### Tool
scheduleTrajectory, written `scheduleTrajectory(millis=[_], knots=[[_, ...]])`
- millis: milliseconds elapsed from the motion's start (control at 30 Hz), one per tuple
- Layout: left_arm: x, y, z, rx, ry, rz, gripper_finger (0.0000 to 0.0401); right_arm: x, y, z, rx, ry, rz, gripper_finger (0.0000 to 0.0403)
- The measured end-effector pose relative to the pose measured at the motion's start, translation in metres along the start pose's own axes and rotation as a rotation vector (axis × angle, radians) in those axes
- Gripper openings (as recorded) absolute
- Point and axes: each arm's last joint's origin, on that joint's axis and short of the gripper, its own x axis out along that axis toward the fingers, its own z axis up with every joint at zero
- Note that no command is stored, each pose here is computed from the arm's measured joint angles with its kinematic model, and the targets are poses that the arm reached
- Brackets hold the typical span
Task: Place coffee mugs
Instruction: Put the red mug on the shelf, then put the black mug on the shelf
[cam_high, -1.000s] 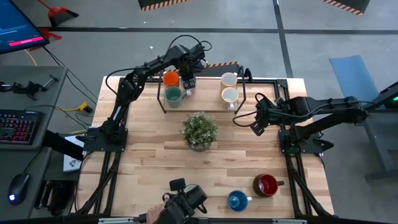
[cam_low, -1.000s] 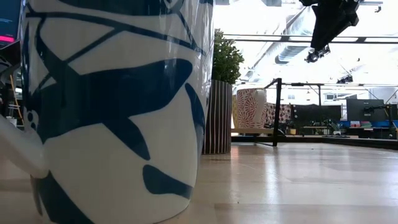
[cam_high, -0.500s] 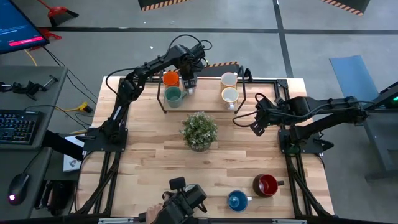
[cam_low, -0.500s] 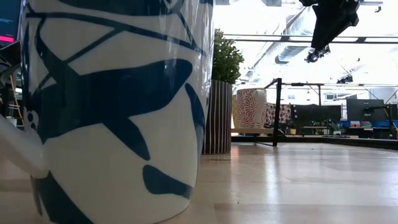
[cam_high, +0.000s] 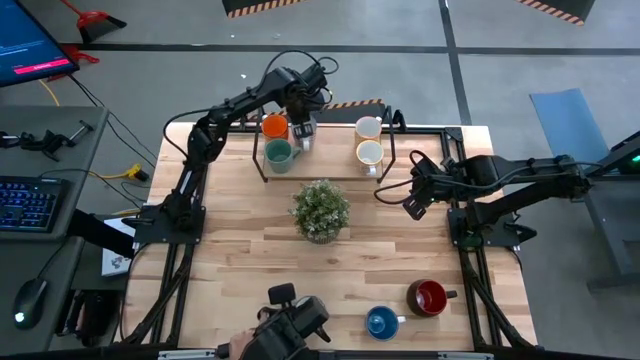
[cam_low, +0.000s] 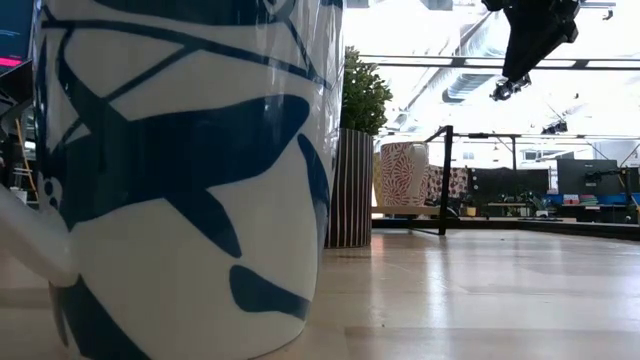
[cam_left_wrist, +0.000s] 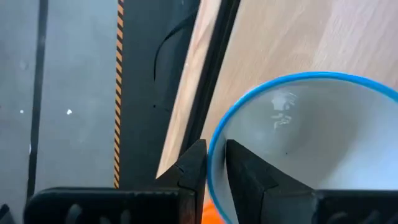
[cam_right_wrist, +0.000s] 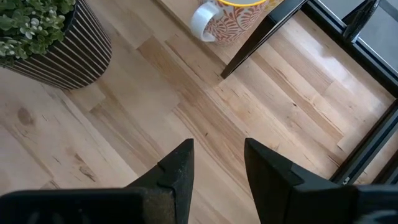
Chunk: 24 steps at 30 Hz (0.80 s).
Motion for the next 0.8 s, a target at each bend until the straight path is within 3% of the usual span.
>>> scheduleTrajectory(millis=[333,467,800], knots=[[-0.031,0.0,-0.004,-0.026,-0.079,-0.019,0.005,0.0,0.0,0.0,0.0,0.0,0.0,0.0119],[-0.058,-0.003,-0.01,-0.074,-0.123,-0.042,0.005,0.0,0.0,0.0,-0.005,0.0,0.0,0.0119],[-0.171,-0.061,-0.048,-0.108,-0.28,-0.379,0.0049,0.0,-0.002,0.002,-0.008,-0.063,-0.062,0.0119]])
